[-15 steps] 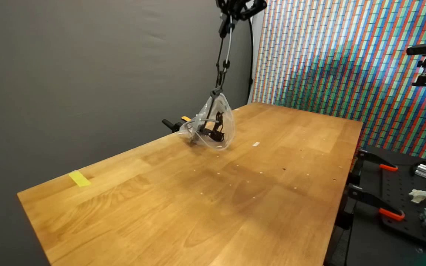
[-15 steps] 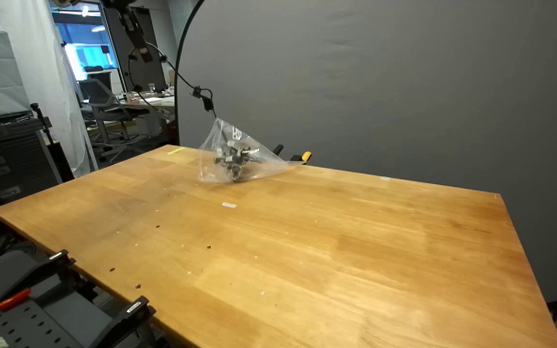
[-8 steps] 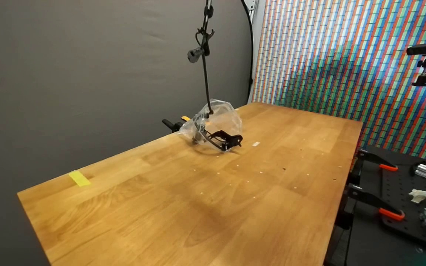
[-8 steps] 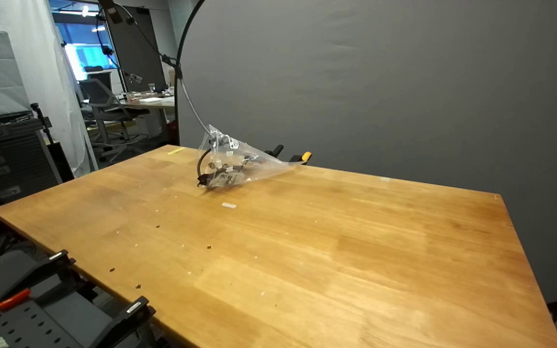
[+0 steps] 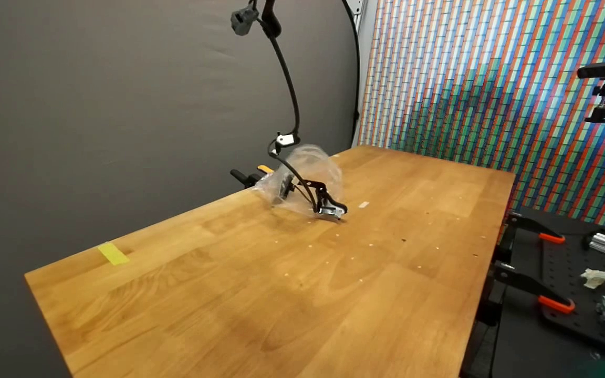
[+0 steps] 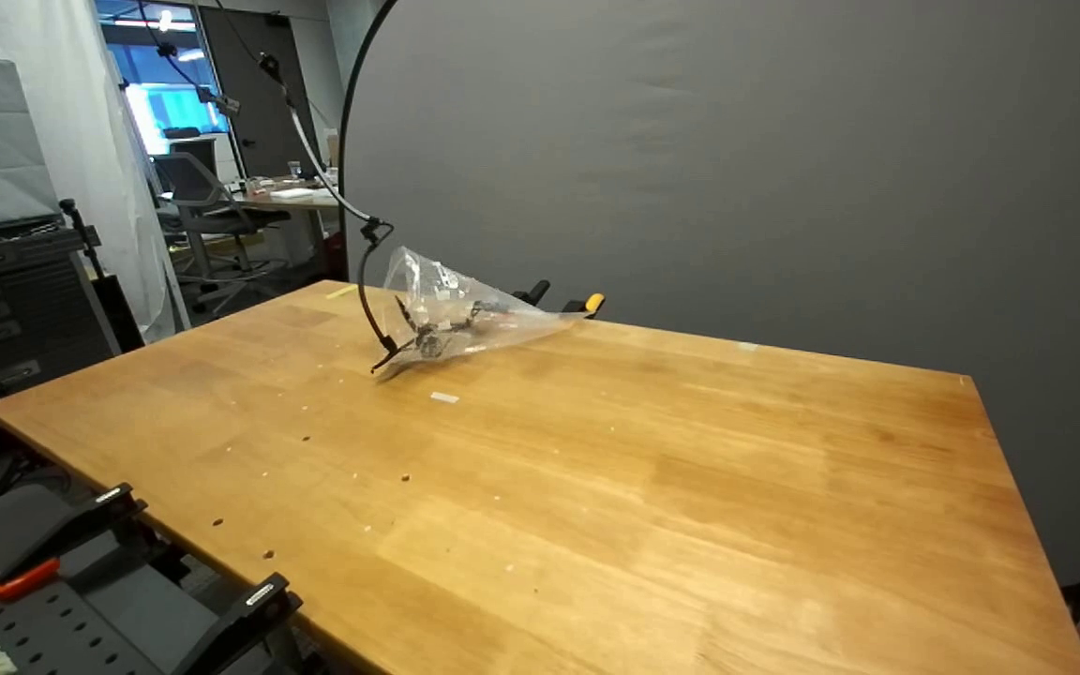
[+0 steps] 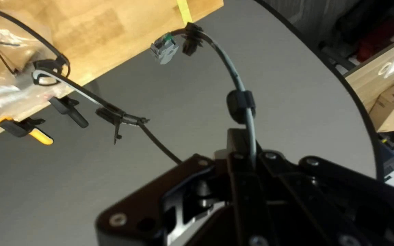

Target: Remove the object from the plastic bag and place it on the table

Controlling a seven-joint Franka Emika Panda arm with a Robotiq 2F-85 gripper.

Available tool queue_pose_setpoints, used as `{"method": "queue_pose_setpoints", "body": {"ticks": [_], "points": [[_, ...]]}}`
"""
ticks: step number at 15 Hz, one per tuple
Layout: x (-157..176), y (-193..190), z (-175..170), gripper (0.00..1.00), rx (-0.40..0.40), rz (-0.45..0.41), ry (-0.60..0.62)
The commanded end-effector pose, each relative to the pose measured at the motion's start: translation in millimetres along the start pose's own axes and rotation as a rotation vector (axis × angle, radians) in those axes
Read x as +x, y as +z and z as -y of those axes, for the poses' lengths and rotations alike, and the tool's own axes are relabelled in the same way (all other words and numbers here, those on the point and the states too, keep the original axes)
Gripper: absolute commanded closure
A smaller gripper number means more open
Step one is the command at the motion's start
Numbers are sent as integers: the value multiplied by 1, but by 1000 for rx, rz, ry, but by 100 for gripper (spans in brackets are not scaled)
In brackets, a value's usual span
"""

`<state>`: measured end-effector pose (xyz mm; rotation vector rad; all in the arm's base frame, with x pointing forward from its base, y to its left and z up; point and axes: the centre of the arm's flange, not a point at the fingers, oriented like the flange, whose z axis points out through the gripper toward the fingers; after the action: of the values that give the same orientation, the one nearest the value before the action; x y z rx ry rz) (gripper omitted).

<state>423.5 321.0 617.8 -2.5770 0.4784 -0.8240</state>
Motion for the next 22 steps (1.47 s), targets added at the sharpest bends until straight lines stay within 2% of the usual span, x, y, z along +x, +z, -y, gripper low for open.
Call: {"method": "queue_pose_setpoints", "body": {"ticks": [1, 6, 9, 10, 12, 14, 16, 22], "points": [[-5, -20, 45, 99, 47, -116, -43], [-5, -29, 60, 99, 96, -170, -99], [-7, -26, 59, 99, 78, -117, -100], [-57, -11, 102, 99, 72, -81, -64], [-65, 13, 92, 99, 52, -10, -43], [-73, 41, 62, 99, -2, 38, -79], [-72, 75, 27, 99, -63, 103, -65], [-9, 158, -124, 99, -291, 278, 88]]}}
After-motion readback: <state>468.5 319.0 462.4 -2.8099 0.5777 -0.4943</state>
